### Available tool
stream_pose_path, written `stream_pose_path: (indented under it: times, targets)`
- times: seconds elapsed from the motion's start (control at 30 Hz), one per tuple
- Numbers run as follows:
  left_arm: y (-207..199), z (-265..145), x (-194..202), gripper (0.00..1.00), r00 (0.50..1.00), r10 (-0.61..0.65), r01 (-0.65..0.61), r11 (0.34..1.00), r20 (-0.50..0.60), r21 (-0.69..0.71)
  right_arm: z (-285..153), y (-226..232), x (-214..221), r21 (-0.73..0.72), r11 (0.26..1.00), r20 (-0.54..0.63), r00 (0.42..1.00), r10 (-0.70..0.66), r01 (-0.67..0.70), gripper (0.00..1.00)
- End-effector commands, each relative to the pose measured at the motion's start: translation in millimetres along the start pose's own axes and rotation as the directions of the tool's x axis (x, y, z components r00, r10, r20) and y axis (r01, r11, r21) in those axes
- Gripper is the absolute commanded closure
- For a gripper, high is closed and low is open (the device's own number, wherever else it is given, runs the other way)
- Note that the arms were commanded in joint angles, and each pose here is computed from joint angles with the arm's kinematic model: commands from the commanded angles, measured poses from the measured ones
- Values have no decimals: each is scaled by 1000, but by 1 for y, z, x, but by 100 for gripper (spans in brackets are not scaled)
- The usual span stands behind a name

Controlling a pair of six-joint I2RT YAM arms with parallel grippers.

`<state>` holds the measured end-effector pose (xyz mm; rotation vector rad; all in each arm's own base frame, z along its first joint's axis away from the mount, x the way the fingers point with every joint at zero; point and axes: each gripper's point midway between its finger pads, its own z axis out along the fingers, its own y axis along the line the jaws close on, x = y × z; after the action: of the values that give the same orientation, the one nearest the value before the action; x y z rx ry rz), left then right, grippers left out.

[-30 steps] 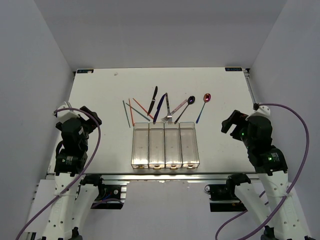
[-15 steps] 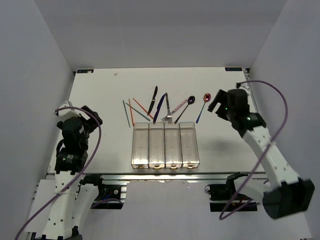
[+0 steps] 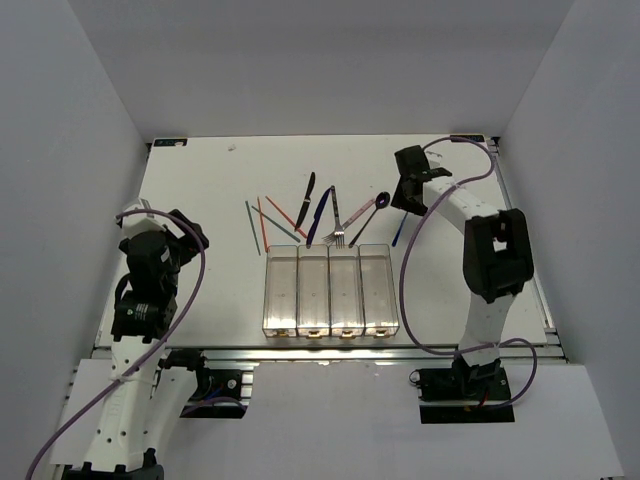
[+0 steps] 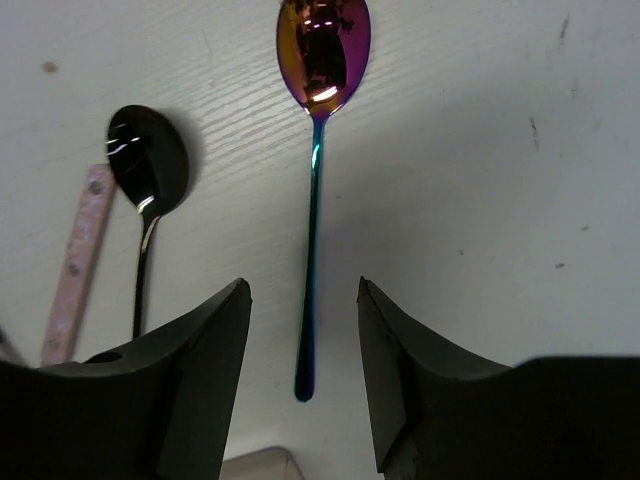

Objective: Sort the eating utensils into containers

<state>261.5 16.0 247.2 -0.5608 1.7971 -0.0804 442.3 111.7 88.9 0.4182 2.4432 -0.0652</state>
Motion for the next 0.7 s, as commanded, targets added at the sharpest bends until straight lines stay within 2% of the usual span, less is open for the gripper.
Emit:
stream_pose_path:
  times: [0.0,0.17,0.23,0.27,0.53,0.6,0.67]
  targets:
    - [-7,2,3,2,1000,11,-11,999,-11,37,22,-2,-9,-13,1000,-26,1000,2,-3,48]
    - [-9,4,5,2,1000,16,-15,999,-22,45,46,-8,13,-6,1000,-93,996,4,-4,48]
    - [-11,5,6,2,999,19,-18,998,-29,54,63,-6,27,-23,1000,-134,991,-2,-1,55]
    - [-11,5,6,2,999,20,-18,998,-30,53,63,-7,28,-23,1000,-140,990,-1,-2,55]
    - [-14,6,8,2,999,23,-21,998,-38,66,68,2,20,-49,999,-118,993,5,-11,54]
    - [-13,6,8,2,999,23,-20,998,-37,65,71,-5,25,-5,1000,-150,989,1,-2,59]
    - [-13,6,8,2,999,22,-19,998,-38,66,77,-8,31,23,1000,-178,984,1,3,71]
